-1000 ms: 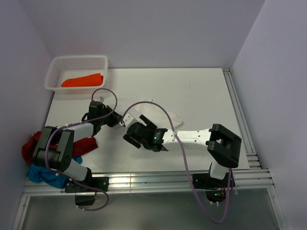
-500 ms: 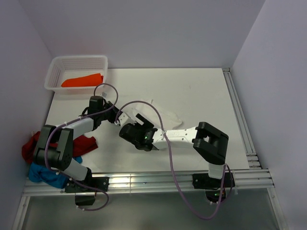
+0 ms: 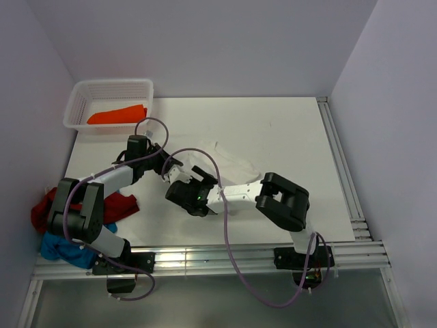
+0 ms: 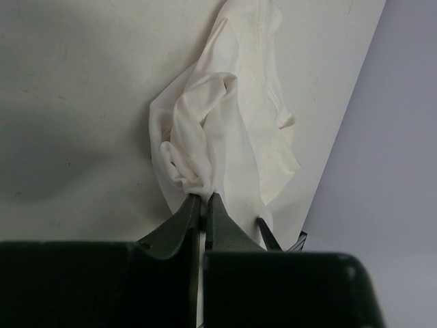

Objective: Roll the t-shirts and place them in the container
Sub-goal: Roll the tshirt

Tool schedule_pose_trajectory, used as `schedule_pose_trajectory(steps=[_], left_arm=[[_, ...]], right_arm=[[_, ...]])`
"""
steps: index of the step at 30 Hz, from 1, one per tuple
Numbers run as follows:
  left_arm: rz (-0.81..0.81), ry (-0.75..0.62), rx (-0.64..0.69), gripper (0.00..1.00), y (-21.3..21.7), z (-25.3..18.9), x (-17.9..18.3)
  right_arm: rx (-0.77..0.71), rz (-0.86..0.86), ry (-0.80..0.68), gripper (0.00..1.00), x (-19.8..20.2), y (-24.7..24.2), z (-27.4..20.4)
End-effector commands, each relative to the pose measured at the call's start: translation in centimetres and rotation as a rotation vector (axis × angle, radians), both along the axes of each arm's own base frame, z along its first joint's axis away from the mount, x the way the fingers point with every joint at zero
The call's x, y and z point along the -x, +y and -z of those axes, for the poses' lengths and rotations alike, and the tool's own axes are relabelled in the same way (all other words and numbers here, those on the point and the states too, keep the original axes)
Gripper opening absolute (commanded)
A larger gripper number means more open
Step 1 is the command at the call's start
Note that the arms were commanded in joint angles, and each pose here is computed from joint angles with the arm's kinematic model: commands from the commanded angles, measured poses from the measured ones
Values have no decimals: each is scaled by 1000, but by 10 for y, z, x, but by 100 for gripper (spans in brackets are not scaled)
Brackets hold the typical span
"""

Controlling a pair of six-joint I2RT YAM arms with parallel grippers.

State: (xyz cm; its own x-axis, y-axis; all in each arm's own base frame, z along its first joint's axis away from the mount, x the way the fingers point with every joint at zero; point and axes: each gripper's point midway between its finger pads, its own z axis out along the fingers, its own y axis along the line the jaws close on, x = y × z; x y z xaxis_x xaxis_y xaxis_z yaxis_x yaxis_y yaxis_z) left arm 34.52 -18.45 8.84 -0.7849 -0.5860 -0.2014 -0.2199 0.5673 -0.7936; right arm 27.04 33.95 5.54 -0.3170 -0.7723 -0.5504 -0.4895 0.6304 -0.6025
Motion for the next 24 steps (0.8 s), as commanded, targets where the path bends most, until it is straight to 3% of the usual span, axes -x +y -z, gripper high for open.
schedule_pose_trajectory(steps=[1,5,10,21,23,24], left_arm=[[47,-60,45,0,-11,-26,-7],[52,-59,47,0,-11,-27,-6],[56,-48,36,0,-10,-23,-5],[72,-33,31,0,-9,-19,-11],[77,-25,31,0,-9,-17,-11],[78,-22,30,0,-9,-16,-12]], right_arm=[[4,34,-55,99,-9,4,-8],[16,65,-85,97,-16,-2,-2],[57,99,-148,84,-28,-14,-1],[131,119,-152,80,-33,-27,18],[140,128,-157,77,-33,-30,20],[142,132,-158,70,-32,-31,21]])
